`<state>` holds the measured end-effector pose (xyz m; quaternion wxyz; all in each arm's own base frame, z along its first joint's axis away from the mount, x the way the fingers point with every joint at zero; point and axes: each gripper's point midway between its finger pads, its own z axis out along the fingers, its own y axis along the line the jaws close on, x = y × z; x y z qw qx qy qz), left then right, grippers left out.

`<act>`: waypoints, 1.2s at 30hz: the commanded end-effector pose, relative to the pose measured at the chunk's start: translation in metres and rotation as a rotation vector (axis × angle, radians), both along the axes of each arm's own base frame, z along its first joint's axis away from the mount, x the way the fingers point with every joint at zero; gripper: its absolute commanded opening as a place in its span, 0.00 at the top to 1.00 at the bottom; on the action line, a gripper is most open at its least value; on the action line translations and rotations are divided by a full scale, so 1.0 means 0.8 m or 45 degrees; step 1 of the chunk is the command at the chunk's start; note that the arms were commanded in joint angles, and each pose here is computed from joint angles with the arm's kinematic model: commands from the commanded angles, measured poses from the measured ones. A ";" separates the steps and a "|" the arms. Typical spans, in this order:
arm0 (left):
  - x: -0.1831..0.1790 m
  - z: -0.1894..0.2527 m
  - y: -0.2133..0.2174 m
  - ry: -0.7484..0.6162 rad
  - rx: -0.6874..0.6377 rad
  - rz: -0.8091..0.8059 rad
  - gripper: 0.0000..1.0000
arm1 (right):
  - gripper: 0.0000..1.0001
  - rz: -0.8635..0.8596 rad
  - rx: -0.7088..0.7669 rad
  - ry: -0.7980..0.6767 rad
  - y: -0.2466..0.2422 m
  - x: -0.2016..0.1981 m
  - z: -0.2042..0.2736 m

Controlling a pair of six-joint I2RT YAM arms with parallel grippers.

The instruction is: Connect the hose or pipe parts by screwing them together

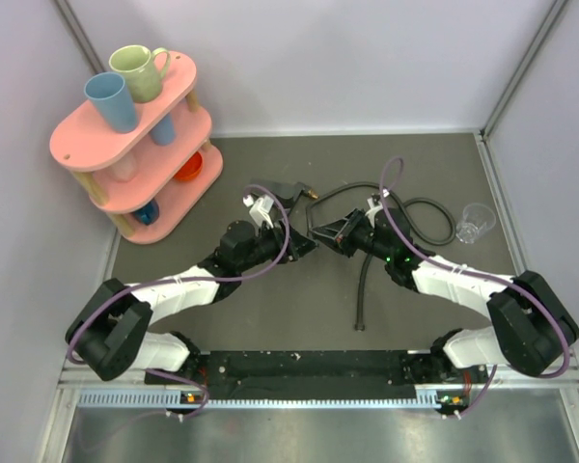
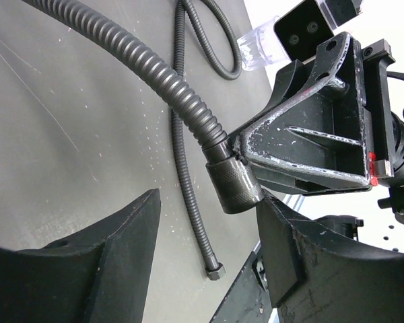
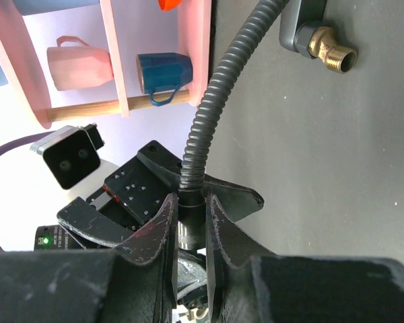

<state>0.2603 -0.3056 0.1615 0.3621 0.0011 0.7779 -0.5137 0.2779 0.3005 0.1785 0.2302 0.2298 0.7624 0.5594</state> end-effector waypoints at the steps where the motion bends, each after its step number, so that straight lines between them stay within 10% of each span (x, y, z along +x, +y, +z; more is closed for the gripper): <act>1: 0.014 0.037 -0.009 -0.104 -0.069 0.017 0.36 | 1.00 0.019 0.057 -0.104 0.004 -0.006 0.028; 36: 0.012 0.051 -0.011 -0.124 -0.128 0.008 0.25 | 1.00 0.014 -0.045 -0.137 -0.004 -0.008 0.016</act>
